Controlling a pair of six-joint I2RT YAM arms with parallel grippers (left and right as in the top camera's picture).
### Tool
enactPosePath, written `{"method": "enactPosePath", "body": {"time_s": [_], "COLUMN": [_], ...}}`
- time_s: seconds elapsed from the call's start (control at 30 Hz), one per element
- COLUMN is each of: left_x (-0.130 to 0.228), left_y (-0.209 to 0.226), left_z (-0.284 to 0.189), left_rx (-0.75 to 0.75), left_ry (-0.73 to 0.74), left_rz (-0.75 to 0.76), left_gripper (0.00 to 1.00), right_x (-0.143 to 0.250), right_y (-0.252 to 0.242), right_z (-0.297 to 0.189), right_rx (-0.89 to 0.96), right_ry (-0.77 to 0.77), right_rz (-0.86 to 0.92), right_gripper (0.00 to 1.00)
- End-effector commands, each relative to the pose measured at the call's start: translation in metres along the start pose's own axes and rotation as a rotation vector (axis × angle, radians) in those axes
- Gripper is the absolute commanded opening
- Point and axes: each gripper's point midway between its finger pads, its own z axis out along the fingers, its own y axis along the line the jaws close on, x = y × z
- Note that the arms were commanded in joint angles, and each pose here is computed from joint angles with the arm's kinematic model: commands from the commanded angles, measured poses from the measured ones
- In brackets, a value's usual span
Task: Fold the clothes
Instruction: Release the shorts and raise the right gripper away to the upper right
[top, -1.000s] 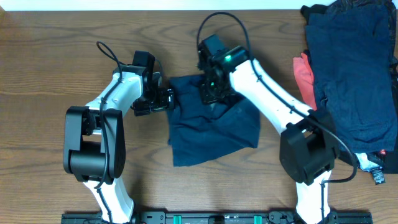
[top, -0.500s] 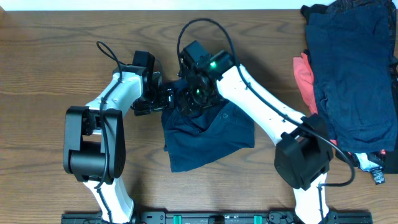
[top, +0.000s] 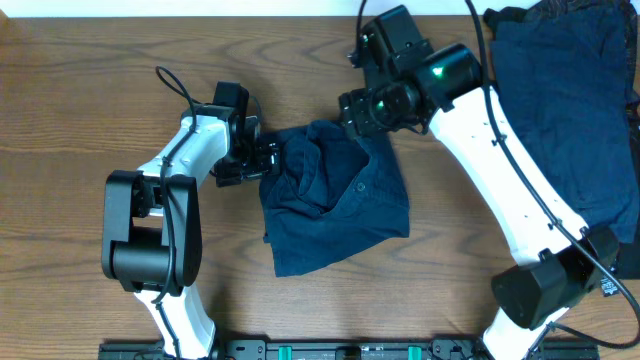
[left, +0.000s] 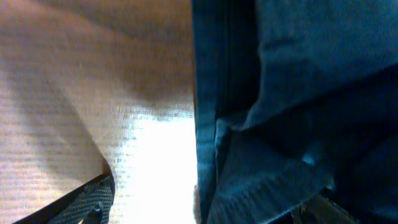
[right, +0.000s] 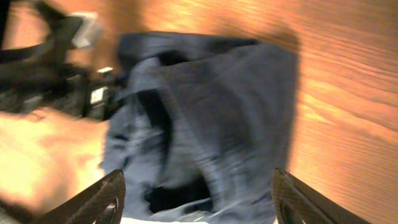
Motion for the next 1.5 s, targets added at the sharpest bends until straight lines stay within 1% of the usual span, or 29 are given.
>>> {"method": "enactPosePath", "body": {"time_s": [0.0, 0.1, 0.17, 0.2, 0.33, 0.4, 0.5, 0.63, 0.77, 0.93, 1.1, 1.17, 1.23, 1.33, 1.4, 1.43, 1.47], "left_x": [-0.001, -0.004, -0.005, -0.005, -0.004, -0.005, -0.006, -0.007, -0.007, -0.009, -0.008, -0.007, -0.007, -0.005, -0.004, -0.003, -0.002], "left_y": [0.000, -0.001, -0.004, -0.004, -0.004, 0.000, 0.005, 0.016, 0.026, 0.030, 0.031, 0.032, 0.032, 0.032, 0.033, 0.033, 0.033], "left_z": [-0.018, -0.044, -0.066, -0.076, -0.121, -0.140, -0.164, -0.178, -0.177, -0.177, -0.172, -0.169, -0.166, -0.162, -0.159, -0.157, -0.157], "left_rx": [-0.005, -0.012, -0.009, -0.009, -0.029, -0.047, -0.052, -0.049, -0.057, -0.060, -0.062, -0.063, -0.062, -0.058, -0.060, -0.062, -0.063], "left_ry": [-0.022, -0.063, -0.101, -0.120, -0.229, -0.289, -0.365, -0.405, -0.397, -0.401, -0.383, -0.373, -0.361, -0.341, -0.327, -0.319, -0.315], "left_rz": [0.042, 0.045, 0.047, 0.049, 0.056, 0.049, 0.027, -0.021, -0.047, -0.059, -0.062, -0.063, -0.064, -0.066, -0.068, -0.069, -0.069], "left_gripper": [0.89, 0.89, 0.89, 0.89, 0.90, 0.90, 0.90, 0.90, 0.90, 0.90, 0.90, 0.90, 0.90, 0.90, 0.90, 0.90, 0.90], "right_x": [0.009, 0.015, 0.019, 0.021, 0.031, 0.038, 0.055, 0.081, 0.103, 0.120, 0.114, 0.105, 0.090, 0.051, 0.023, 0.006, -0.003], "right_y": [-0.029, -0.036, -0.037, -0.035, -0.011, 0.003, 0.024, 0.041, 0.060, 0.066, 0.068, 0.075, 0.082, 0.086, 0.084, 0.079, 0.075], "right_z": [0.038, 0.059, 0.073, 0.077, 0.097, 0.105, 0.125, 0.157, 0.177, 0.197, 0.195, 0.189, 0.177, 0.140, 0.107, 0.086, 0.072], "right_rx": [0.071, 0.079, 0.073, 0.062, -0.052, -0.084, -0.097, -0.092, -0.155, -0.152, -0.187, -0.239, -0.290, -0.312, -0.313, -0.304, -0.296], "right_ry": [0.070, 0.094, 0.113, 0.120, 0.157, 0.173, 0.190, 0.246, 0.321, 0.373, 0.360, 0.345, 0.317, 0.233, 0.160, 0.112, 0.083], "right_rz": [0.018, 0.026, 0.028, 0.028, -0.027, -0.048, -0.096, -0.086, -0.105, -0.123, -0.131, -0.150, -0.167, -0.165, -0.161, -0.152, -0.142], "right_gripper": [0.70, 0.66, 0.60, 0.55, 0.28, 0.18, 0.11, 0.07, 0.09, 0.13, 0.13, 0.13, 0.16, 0.26, 0.36, 0.45, 0.59]}}
